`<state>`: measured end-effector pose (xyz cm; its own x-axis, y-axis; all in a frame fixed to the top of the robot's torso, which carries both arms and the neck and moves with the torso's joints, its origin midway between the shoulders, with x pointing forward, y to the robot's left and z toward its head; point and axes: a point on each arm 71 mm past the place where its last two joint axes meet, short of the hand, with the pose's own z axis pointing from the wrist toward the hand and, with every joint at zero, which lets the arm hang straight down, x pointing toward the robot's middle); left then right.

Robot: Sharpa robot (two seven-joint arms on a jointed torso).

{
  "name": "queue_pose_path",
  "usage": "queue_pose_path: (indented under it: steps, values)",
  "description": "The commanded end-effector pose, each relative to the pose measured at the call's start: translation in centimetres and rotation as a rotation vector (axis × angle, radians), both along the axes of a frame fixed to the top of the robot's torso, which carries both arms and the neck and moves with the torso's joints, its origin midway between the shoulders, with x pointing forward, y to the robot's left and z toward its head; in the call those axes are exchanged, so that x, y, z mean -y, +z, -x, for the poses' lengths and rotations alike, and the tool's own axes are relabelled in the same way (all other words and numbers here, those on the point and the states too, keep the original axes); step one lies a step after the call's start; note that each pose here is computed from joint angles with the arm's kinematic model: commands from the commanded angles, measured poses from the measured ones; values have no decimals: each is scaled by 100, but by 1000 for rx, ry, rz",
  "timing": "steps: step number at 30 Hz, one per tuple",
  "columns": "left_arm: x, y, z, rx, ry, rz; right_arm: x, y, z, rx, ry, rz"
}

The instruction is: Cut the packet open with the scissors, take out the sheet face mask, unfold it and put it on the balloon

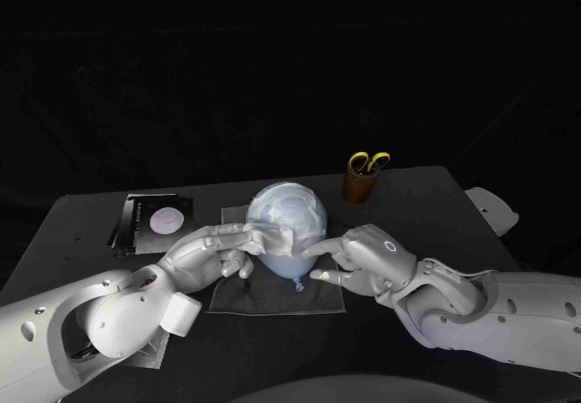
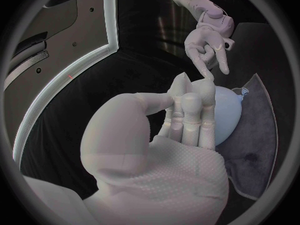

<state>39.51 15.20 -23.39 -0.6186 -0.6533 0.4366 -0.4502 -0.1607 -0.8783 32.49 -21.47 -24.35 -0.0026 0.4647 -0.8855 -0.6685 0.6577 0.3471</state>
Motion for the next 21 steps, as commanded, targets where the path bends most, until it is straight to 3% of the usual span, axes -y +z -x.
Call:
queue_pose_path:
  steps: [1, 21]
  values:
    - [11, 21, -1, 3, -4, 16, 14, 41, -8, 57, -39, -34]
    - [0, 13, -15, 2, 0, 11, -12, 117, -26, 113, 6, -48]
